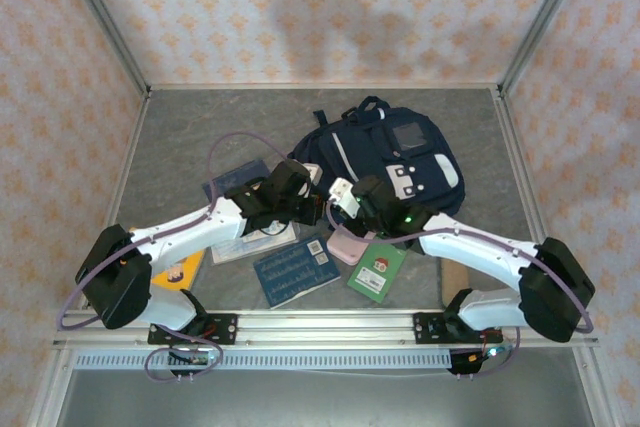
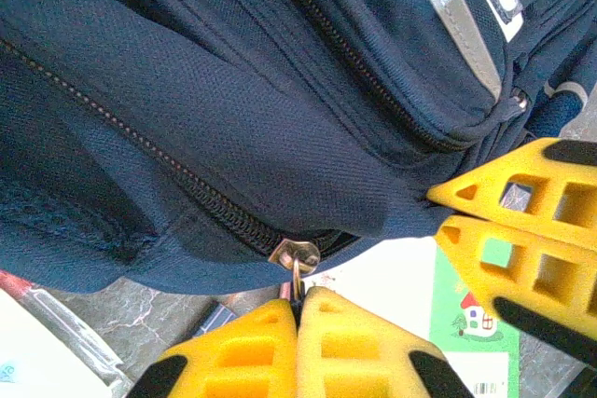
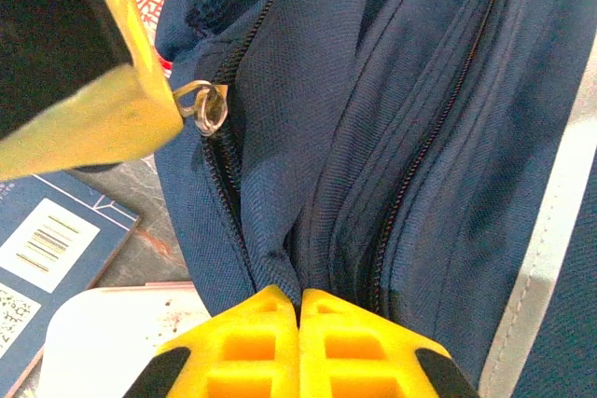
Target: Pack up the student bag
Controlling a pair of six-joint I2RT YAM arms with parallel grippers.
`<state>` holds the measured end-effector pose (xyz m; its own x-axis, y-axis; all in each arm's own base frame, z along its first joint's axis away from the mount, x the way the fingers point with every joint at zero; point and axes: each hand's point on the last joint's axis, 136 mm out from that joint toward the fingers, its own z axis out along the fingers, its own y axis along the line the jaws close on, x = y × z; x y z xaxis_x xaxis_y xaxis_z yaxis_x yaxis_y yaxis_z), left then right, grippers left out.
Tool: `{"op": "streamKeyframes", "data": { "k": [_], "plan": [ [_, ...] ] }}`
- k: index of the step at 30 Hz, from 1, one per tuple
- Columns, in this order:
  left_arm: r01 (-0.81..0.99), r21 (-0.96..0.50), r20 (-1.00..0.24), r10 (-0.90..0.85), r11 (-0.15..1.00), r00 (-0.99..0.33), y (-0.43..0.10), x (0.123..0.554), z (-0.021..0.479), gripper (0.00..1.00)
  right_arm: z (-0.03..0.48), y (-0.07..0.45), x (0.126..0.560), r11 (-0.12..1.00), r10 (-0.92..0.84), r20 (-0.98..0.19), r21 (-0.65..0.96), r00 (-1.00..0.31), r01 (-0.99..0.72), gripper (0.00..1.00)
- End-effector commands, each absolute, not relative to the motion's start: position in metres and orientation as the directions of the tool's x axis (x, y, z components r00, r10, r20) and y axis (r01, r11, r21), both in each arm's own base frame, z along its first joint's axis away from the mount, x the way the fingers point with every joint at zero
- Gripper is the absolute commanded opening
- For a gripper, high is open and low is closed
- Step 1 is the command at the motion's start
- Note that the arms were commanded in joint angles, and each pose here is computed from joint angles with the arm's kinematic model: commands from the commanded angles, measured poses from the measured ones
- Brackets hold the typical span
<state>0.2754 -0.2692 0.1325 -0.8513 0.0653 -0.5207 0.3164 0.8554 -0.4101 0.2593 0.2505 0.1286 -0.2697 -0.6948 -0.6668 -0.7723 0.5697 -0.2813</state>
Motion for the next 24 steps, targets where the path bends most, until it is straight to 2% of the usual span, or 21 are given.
{"op": "streamKeyframes", "data": {
  "k": [1, 8, 24],
  "plan": [
    [0.342, -0.388, -0.569, 0.070, 0.856, -0.819, -0.266, 0.277, 0.154, 0.00, 0.139, 0.227, 0.267, 0.604, -0.709, -0.654, -0.371, -0.263, -0.706, 0.00],
    [0.312, -0.342, -0.574, 0.066, 0.886, -0.816, -0.251, 0.288, 0.149, 0.00, 0.141, 0.211, 0.249, 0.568, -0.740, -0.625, -0.383, -0.249, -0.728, 0.00],
    [0.260, -0.299, -0.562, 0.051, 0.918, -0.825, -0.236, 0.322, 0.134, 0.00, 0.137, 0.165, 0.229, 0.379, -0.894, -0.424, -0.548, -0.143, -0.746, 0.00]
  ]
}}
